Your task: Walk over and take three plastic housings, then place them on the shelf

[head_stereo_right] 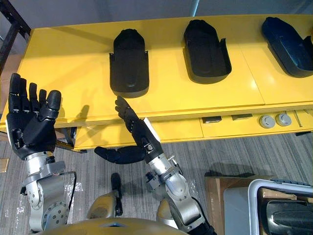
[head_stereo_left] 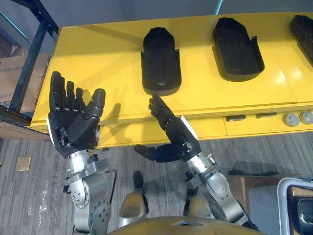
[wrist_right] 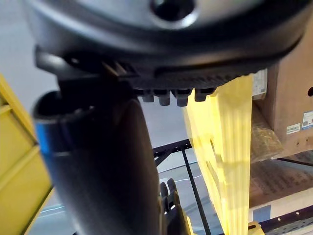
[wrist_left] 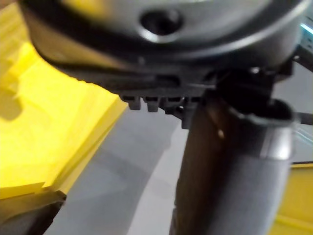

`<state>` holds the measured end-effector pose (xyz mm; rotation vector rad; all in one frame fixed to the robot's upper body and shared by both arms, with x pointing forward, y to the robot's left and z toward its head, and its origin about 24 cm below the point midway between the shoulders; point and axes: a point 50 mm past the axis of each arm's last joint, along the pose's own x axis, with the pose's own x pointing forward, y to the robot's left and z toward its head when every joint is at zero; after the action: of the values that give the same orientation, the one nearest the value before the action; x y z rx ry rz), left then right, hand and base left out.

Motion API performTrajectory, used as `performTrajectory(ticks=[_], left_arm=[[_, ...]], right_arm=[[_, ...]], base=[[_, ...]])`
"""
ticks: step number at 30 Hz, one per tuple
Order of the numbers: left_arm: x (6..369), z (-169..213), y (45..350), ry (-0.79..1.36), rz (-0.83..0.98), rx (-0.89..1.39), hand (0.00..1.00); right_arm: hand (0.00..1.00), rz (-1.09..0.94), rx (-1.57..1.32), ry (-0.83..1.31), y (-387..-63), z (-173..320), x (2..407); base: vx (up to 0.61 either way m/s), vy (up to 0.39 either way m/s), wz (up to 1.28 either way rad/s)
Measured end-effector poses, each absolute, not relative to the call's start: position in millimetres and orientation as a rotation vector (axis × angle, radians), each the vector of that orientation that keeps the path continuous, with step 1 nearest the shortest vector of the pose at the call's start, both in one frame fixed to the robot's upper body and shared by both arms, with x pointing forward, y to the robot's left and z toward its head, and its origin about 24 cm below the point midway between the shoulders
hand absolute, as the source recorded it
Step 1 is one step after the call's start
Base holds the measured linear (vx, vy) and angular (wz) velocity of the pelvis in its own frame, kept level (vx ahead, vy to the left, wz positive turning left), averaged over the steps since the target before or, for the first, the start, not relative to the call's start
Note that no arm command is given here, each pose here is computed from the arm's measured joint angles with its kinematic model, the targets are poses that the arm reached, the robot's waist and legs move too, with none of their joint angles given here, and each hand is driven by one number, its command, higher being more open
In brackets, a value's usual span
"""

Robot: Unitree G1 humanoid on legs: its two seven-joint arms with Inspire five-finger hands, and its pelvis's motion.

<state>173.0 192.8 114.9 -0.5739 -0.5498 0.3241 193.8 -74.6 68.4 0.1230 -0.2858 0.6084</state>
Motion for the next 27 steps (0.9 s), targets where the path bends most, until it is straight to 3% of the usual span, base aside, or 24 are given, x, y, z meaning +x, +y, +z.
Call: performTrajectory(ticks=[27], left_arm=[[174, 117, 194, -0.58, 0.295, -0.596, 1.0]], right_arm=[[1.0, 0.385, 0.053, -0.326, -86, 76, 237]], base=[[-0.01, 0.0, 0.02]])
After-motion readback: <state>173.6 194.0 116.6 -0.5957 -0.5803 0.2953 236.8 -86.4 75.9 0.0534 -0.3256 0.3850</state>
